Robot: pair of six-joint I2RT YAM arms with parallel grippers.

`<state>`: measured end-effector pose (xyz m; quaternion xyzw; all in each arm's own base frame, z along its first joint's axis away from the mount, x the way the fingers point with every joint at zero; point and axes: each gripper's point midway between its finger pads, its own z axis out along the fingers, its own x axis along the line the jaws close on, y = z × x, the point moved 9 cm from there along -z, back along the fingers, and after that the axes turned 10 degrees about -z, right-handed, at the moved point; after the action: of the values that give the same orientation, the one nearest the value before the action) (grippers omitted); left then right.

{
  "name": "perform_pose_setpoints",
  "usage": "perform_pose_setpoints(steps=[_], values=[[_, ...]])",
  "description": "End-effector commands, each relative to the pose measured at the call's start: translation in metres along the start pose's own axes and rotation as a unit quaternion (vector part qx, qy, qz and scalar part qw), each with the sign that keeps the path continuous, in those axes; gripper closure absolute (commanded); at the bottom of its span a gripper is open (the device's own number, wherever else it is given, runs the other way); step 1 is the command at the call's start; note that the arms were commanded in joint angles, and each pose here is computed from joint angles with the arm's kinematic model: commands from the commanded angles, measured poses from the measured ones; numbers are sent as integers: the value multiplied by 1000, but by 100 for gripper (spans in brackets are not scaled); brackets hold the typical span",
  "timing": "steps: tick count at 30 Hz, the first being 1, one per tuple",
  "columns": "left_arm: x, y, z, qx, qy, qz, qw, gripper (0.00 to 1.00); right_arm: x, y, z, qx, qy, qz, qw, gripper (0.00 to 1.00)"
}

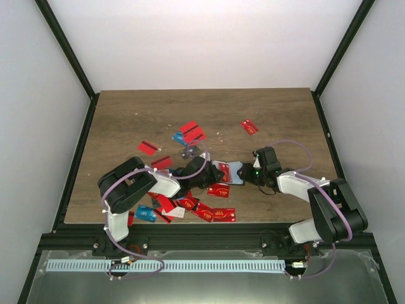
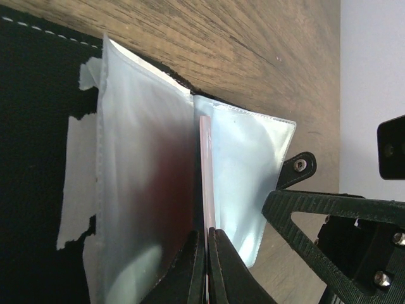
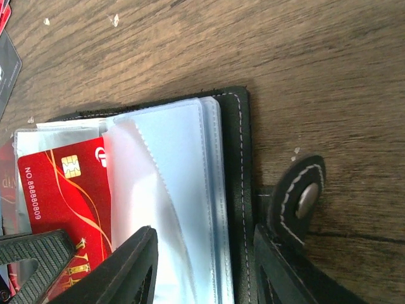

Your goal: Put the credit cards into the card holder

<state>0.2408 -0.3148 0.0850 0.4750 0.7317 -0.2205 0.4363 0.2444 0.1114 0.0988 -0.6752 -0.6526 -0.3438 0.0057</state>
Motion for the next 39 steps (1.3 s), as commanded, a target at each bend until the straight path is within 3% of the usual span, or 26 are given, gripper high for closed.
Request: perform_pose_setpoints(steps=[1,24,39], values=[[8,-6,4,17,8,1,1000,96,4,-4,-1,35,7,-11,999,56],[5,-9,30,71,15,63,995,96,3,4,-12,27,-40,-12,999,56],[-9,0,19,59,115,160,979,67,7,10,-33,-7,-59,-13,998,55]])
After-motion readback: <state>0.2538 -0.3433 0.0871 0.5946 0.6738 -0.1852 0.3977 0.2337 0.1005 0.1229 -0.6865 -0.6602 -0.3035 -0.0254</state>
